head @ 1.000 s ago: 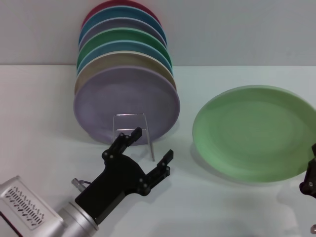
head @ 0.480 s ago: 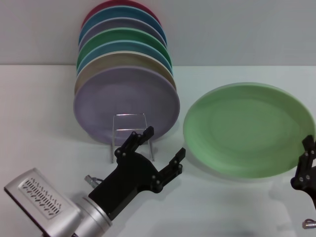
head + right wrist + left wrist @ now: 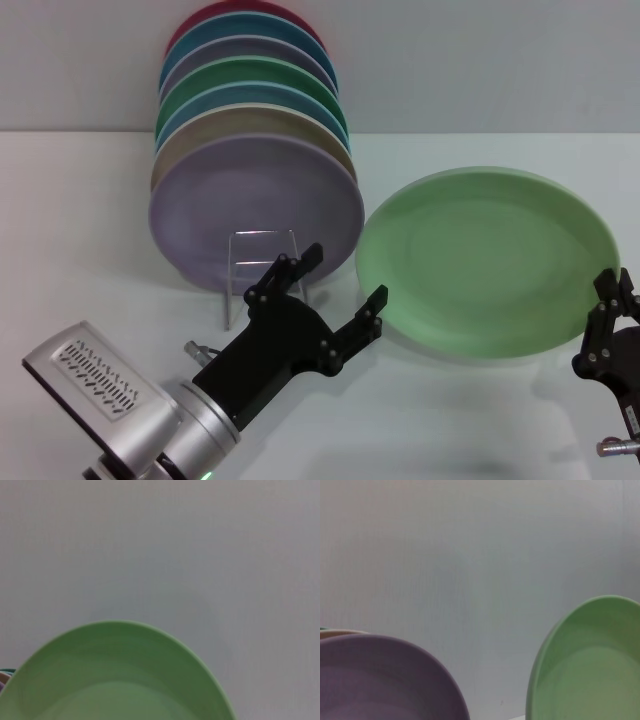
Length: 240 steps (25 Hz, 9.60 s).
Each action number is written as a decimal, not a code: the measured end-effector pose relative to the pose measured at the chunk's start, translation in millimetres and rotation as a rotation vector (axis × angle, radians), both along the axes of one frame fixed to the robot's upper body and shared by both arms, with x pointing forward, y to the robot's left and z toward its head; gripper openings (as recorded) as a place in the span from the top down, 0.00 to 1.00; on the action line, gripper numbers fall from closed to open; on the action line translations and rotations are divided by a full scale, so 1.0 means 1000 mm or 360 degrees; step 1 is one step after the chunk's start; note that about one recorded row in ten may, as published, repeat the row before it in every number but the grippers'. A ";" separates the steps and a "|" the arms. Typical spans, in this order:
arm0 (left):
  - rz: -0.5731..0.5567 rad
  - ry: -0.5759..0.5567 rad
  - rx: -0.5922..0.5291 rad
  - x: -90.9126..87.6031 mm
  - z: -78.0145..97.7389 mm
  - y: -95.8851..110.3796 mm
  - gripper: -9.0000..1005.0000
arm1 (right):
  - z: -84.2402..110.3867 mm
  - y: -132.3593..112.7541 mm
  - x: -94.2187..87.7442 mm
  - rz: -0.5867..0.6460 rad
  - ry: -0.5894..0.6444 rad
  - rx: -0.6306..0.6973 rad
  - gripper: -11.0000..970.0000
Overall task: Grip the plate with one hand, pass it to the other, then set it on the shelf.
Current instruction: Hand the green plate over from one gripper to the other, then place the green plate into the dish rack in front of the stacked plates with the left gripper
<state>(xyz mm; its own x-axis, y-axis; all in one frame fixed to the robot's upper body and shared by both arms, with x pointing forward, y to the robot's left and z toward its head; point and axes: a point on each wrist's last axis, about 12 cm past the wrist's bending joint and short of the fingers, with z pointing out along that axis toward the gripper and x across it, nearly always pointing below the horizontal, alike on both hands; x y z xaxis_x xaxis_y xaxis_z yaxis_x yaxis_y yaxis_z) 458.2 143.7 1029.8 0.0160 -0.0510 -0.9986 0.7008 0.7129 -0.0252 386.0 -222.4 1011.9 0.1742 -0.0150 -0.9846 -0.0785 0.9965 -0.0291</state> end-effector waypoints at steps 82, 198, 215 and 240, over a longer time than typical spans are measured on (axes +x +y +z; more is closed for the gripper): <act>0.0075 0.0072 0.0029 0.012 0.001 -0.001 0.57 | -0.001 0.009 0.000 0.0101 0.0027 -0.0015 0.97; 0.0070 0.0044 0.0035 0.011 0.000 0.003 0.94 | 0.001 0.015 -0.006 0.0119 0.0018 -0.0020 0.97; 0.0081 0.0024 0.0018 0.010 0.001 0.005 0.94 | 0.000 0.015 -0.006 0.0129 0.0025 -0.0021 0.96; 0.0484 -0.0381 -0.0392 -0.006 0.033 0.067 0.90 | 0.001 -0.061 -0.033 0.0496 -0.0130 0.0265 0.48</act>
<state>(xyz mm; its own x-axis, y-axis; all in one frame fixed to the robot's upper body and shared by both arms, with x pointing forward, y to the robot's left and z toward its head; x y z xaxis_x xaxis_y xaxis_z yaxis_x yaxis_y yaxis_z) 452.1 211.0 1062.3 0.2955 -0.2437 -0.9238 0.4676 0.8801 -0.0826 353.1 -283.0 1013.2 0.2235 0.2105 -0.9517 -0.3833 0.9167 0.1127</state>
